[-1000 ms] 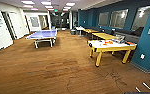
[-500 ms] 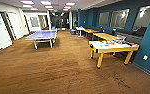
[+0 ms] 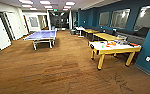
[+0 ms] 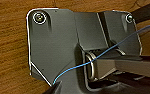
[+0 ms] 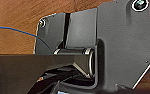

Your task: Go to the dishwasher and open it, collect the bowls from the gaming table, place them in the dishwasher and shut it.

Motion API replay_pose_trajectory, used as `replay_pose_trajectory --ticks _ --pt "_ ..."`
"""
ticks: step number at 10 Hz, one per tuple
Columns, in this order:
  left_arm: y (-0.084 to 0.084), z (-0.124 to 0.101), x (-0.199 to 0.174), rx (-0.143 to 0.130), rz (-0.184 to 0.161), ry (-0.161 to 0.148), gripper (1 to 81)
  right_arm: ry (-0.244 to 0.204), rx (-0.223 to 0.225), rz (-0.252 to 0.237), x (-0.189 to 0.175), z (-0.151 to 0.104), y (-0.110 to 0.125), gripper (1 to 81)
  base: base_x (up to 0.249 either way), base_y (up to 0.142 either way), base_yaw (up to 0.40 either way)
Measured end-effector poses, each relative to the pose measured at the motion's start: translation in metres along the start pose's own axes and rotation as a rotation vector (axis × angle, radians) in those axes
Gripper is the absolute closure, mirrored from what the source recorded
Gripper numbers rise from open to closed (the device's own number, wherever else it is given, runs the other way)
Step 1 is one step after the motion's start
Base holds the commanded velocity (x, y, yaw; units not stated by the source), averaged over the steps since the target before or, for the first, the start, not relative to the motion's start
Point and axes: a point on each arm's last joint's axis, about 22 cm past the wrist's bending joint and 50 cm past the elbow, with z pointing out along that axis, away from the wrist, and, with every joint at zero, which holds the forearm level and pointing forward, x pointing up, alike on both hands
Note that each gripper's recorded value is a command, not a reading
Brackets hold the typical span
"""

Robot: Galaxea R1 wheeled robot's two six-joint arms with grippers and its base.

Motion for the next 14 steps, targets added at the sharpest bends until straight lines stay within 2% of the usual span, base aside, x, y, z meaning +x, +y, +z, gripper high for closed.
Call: replay_pose_trajectory --ticks 4,7,9,11,14 --pt "0.000 0.000 0.000 0.000 -0.001 0.000 1.0 0.000 0.000 0.003 0.001 0.000 0.000 1.0 0.185 0.000 0.000" --pt "-0.001 0.000 0.006 0.002 0.000 0.024 1.0 0.000 -0.003 0.010 0.000 0.000 0.000 1.0 0.189 0.000 0.000" --pt "-0.001 0.000 0.009 0.004 -0.001 0.039 1.0 -0.002 -0.031 0.007 0.000 -0.002 0.014 1.0 0.186 0.000 0.000" --pt "0.000 0.000 0.015 0.004 -0.001 0.056 1.0 -0.003 -0.036 0.007 -0.001 -0.003 0.017 1.0 0.167 0.000 0.000" --pt "0.004 0.001 0.007 -0.001 -0.005 0.048 1.0 -0.005 -0.033 0.010 -0.003 -0.002 0.015 1.0 0.167 0.041 0.000"
